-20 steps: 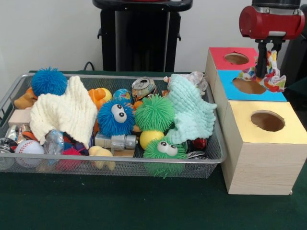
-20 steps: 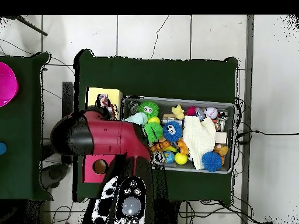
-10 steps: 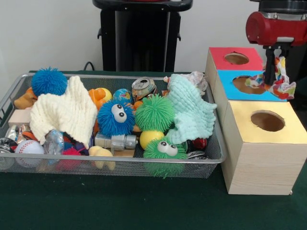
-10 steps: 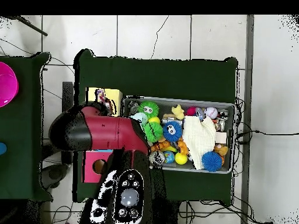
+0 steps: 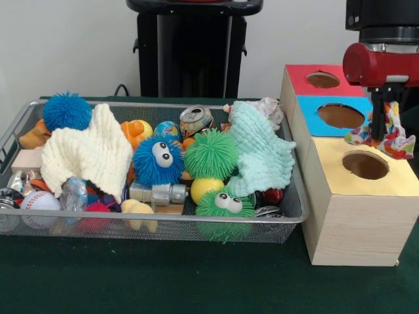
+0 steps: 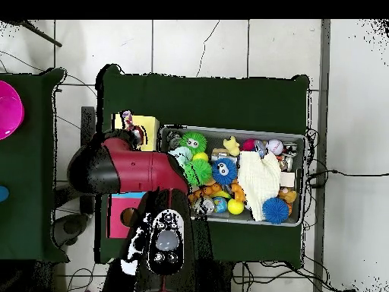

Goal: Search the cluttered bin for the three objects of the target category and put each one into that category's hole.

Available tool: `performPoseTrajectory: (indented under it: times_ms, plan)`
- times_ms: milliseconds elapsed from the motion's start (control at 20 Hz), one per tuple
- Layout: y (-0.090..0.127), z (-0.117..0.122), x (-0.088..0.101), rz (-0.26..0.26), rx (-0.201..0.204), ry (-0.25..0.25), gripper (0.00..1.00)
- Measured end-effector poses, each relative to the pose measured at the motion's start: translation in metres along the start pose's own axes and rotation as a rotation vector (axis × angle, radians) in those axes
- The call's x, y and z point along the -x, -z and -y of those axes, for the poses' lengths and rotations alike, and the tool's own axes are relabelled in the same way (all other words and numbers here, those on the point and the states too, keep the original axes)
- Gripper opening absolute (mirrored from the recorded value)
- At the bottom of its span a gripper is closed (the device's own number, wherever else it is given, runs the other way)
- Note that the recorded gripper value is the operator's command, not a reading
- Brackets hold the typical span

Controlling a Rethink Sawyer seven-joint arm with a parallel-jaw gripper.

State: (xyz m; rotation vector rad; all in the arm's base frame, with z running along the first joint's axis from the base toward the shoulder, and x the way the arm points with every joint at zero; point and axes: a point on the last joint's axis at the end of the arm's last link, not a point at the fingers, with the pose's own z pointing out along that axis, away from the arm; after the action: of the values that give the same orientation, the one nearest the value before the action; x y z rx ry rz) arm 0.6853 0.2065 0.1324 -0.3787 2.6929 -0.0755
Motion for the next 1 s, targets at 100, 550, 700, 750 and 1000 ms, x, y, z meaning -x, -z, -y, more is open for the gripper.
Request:
performPoseTrajectory:
  times_ms: [100, 550, 700, 750, 1000]
  plan:
    - [-0.004, 0.000, 0.000, 0.010, 0.001, -0.002, 0.00]
    - [-0.019, 0.001, -0.005, 0.019, 0.007, -0.010, 0.00]
    - [-0.022, -0.001, -0.008, 0.012, 0.008, -0.008, 0.00]
    - [-0.023, -0.001, -0.009, 0.011, 0.008, -0.007, 0.00]
    - [-0.025, -0.002, -0.012, 0.003, 0.007, -0.002, 0.00]
